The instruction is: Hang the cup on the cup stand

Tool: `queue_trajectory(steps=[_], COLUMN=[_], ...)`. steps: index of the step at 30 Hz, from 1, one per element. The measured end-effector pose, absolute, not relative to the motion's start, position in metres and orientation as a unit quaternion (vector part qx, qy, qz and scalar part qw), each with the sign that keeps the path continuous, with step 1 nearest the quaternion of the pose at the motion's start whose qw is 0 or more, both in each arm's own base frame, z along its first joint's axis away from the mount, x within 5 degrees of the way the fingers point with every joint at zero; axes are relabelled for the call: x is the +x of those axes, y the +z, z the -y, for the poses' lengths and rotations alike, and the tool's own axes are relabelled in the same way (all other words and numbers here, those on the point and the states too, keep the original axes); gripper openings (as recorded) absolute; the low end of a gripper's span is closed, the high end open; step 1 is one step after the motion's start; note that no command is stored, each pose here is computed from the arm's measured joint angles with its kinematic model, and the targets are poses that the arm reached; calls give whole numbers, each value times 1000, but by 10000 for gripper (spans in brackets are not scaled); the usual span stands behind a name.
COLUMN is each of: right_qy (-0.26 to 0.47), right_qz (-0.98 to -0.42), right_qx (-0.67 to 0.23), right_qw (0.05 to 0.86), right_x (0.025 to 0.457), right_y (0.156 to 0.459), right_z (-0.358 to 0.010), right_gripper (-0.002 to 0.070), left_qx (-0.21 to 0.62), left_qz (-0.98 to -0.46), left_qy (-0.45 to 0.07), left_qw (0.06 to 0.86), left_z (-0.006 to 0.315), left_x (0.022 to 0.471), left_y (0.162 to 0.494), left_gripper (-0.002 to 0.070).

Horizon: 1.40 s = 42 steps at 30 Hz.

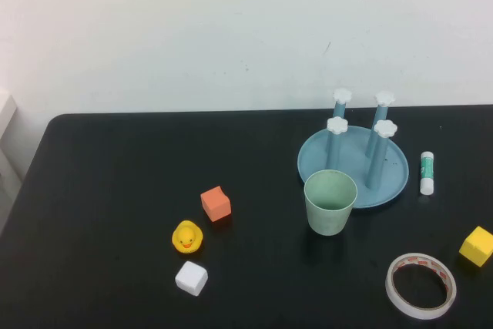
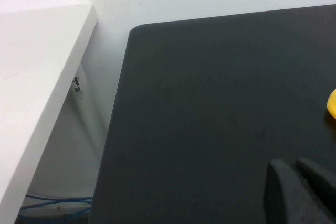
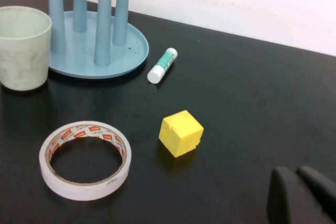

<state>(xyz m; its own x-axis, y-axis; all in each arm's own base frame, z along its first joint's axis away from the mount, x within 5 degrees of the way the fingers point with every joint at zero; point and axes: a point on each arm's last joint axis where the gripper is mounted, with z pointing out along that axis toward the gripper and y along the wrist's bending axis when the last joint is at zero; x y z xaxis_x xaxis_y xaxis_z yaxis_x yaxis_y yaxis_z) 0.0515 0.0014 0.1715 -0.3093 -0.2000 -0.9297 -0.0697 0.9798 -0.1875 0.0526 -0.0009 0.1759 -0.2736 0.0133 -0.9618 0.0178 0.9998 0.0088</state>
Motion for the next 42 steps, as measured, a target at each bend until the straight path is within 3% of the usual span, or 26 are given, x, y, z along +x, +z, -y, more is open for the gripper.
queue_trajectory(steps=[42], right_qy=[-83], right_qz=[-805], right_qx=[-100], right_qw=[579], right_x=[52], right_y=[172], right_z=[1], right_gripper=[-1], left_qx=[10], left_qz=[-798], left_qy=[-2], left_qw=[603], left_z=[1], left_x=[53], left_y=[176], left_gripper=[-1])
